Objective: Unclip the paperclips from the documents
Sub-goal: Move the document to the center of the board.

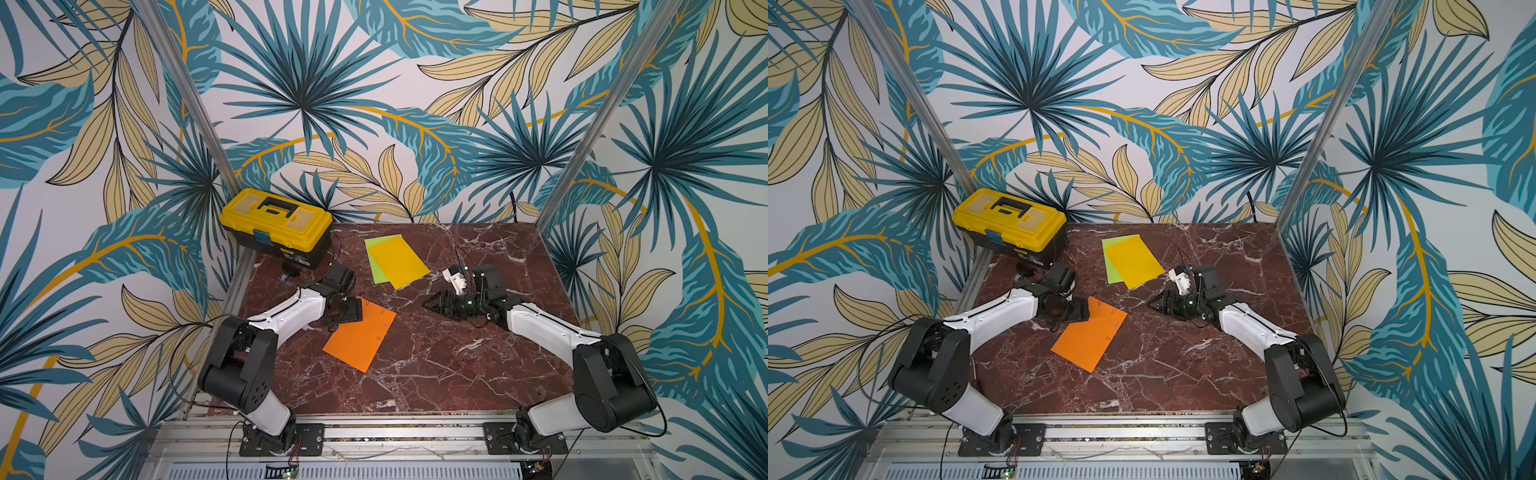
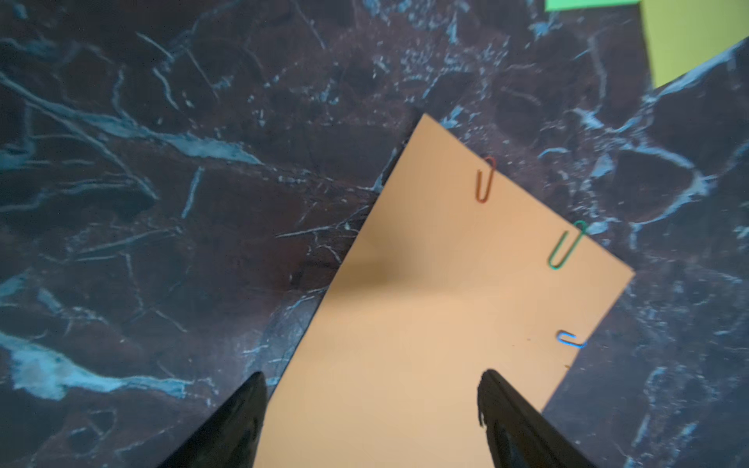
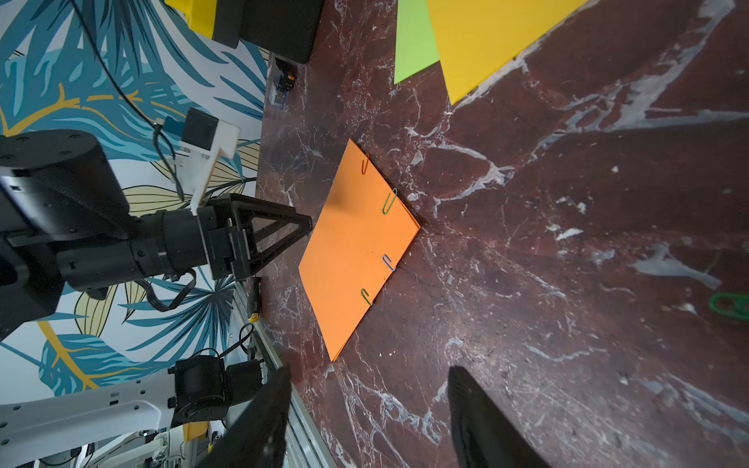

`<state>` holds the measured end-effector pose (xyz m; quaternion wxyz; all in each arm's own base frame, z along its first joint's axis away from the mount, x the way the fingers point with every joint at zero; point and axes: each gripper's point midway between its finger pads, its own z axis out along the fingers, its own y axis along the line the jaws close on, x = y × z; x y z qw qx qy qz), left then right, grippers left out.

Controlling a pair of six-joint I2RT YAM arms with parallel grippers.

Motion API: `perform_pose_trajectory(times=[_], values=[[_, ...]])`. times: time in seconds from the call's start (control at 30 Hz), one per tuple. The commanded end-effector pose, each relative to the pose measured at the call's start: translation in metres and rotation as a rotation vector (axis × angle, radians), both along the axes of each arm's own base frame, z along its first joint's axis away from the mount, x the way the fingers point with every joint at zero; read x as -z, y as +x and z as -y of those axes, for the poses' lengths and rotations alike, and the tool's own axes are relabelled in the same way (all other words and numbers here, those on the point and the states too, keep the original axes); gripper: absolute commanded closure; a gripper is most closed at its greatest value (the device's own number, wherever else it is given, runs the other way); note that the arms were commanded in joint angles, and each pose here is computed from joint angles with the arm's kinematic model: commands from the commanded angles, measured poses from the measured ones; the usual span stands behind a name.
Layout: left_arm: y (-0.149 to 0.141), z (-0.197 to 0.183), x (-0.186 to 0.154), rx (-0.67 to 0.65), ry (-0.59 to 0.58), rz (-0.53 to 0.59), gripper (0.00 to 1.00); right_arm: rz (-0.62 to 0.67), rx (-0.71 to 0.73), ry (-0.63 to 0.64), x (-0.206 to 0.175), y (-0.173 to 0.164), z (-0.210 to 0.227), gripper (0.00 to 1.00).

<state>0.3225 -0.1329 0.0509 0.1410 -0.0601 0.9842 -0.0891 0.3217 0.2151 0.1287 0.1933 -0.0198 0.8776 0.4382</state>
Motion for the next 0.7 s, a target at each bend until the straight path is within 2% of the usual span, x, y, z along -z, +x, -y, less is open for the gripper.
perform_pose_trajectory(times=[0.0, 0.2, 0.37, 0.67], values=[[0.001, -0.007, 0.013, 0.033, 0.039, -0.029, 0.17, 0.005, 0.011, -0.005, 0.002, -0.005, 0.001, 0.38], [-0.004, 0.004, 0.025, 0.047, -0.033, -0.075, 0.17, -0.001, 0.005, -0.005, 0.003, -0.008, -0.001, 0.38], [-0.028, 0.022, 0.038, 0.062, -0.11, -0.166, 0.17, -0.009, -0.001, -0.005, 0.006, -0.009, -0.004, 0.37], [-0.07, 0.051, 0.039, 0.055, -0.173, -0.247, 0.17, -0.107, -0.023, -0.05, 0.036, -0.02, -0.02, 0.38]])
